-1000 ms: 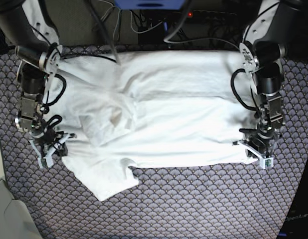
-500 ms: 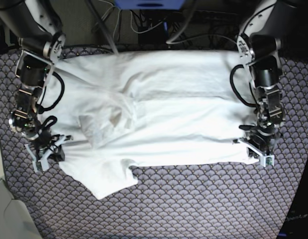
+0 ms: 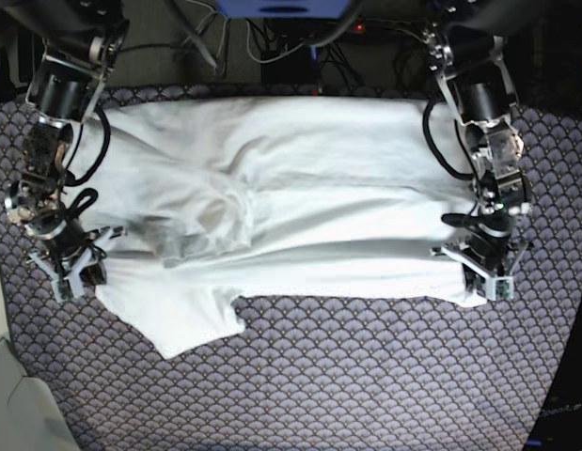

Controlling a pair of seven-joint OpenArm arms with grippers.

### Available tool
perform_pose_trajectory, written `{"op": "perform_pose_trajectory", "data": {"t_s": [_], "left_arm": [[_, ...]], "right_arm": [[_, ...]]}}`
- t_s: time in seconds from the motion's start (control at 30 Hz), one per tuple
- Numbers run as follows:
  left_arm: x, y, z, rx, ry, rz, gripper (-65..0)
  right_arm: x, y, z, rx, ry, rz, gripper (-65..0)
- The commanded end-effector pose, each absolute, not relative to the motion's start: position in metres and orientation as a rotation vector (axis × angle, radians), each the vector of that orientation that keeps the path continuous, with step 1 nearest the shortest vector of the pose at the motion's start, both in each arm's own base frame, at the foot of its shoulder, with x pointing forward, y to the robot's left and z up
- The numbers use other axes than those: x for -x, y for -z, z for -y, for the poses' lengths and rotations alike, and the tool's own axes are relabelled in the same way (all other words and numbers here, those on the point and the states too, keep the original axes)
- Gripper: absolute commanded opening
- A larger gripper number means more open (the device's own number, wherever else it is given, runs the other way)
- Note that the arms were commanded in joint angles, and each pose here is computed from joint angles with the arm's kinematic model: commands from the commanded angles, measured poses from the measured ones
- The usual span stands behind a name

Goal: Fold the T-shirt properly
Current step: 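Lift the hem with both grippers and fold it toward the collar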

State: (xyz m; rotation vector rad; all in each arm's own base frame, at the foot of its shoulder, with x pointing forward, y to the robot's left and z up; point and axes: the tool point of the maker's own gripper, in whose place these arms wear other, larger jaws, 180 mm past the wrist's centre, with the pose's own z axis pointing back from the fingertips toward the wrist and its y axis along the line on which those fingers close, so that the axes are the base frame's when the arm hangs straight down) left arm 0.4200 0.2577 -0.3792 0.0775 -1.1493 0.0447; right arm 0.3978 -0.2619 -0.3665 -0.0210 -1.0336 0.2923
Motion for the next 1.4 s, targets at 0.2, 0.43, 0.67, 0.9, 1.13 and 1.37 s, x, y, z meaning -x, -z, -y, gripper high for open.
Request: {"op": "perform_pose_trajectory", "data": {"t_s": [0.2,0.43,0.67,0.9,1.13,1.37], "left_arm": [[-0.422,0.340,-0.261,-0.114,-0.030,1.271,-64.4],[-0.408,0.324,-0.257,-0.129,-0.021,1.318,-64.4],[-0.393,0.310,-0.268,-0.044,-0.107,1.323,-64.4],[-0.374,0.289,-0.275,0.030,-0.144,1.377,-64.4],[-0.351,0.300,-0.275,0.035,-0.138,1.347,-64.4],[-0.337,0.307,-0.274,0.029,-0.130,1.324,-64.4]], "right_arm": [[-0.393,0.331,0.269,0.033,-0.284,1.152,-63.7],[-0.374,0.319,0.262,0.059,-0.326,1.181,-63.7],[-0.356,0.306,0.254,0.039,-0.339,1.222,-63.7],[-0.333,0.304,0.242,-0.017,-0.334,1.242,-63.7],[-0.313,0.322,0.240,-0.041,-0.324,1.191,-63.7],[-0.301,0.331,0.245,-0.035,-0.313,1.160,-63.8]]}}
